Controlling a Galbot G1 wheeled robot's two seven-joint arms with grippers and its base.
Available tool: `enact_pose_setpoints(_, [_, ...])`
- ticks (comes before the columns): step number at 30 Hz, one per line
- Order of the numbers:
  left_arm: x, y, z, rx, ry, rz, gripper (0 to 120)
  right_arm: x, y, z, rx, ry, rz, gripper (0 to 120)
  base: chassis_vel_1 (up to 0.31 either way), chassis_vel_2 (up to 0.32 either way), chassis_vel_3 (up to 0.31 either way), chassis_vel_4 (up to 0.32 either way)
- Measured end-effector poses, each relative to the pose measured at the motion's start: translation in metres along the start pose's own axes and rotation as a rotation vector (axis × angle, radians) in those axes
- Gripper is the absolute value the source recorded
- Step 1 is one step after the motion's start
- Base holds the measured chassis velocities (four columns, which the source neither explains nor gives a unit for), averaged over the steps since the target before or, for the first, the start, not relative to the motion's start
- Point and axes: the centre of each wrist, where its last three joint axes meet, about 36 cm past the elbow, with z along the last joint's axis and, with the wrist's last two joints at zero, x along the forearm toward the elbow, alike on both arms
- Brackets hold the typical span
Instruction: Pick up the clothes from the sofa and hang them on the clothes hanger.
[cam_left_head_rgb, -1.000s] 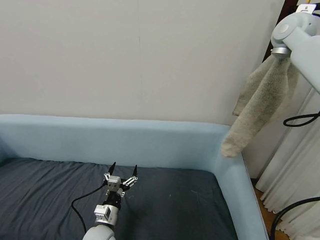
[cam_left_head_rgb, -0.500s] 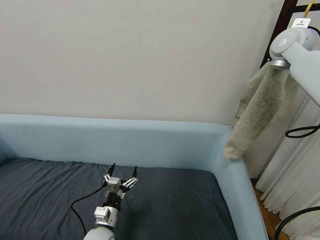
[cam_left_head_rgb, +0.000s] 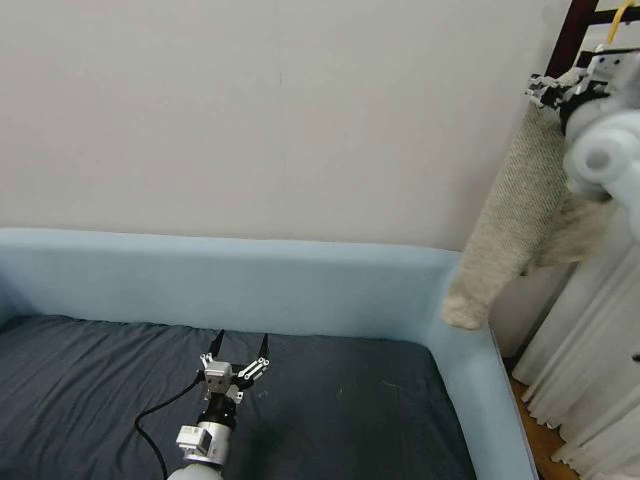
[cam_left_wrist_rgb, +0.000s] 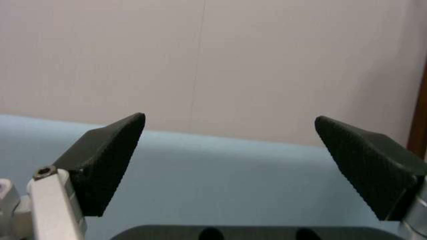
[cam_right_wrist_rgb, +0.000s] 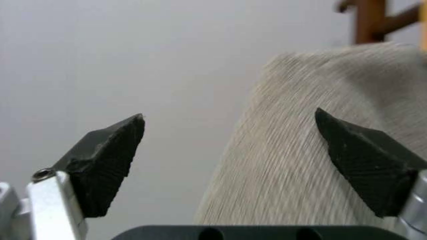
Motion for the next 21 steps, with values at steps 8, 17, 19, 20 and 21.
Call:
enact_pose_setpoints(8, [0.04,-0.004,-0.029,0.042,-0.048,-0.135,100,0.106,0.076,0.123,-0.147,-0.003,-0.221,100,0.0,0.0,0.0,0.0])
enact_pose_setpoints(17, [0.071,0.002,-0.025,-0.019,-0.027,-0.139,100,0.231,0.101,0.232,-0.084,0.03,-0.276,100,0.0,0.0,0.0,0.0])
enact_pose_setpoints(19, [0.073,0.001,-0.025,-0.023,-0.02,-0.133,100,0.244,0.104,0.236,-0.079,0.046,-0.252,100,0.0,0.0,0.0,0.0])
enact_pose_setpoints(20, [0.075,-0.002,-0.024,-0.024,-0.013,-0.127,100,0.254,0.105,0.235,-0.063,0.061,-0.216,100,0.0,0.0,0.0,0.0])
enact_pose_setpoints(21, [0.076,-0.005,-0.024,-0.022,-0.008,-0.123,100,0.261,0.106,0.234,-0.043,0.075,-0.184,100,0.0,0.0,0.0,0.0])
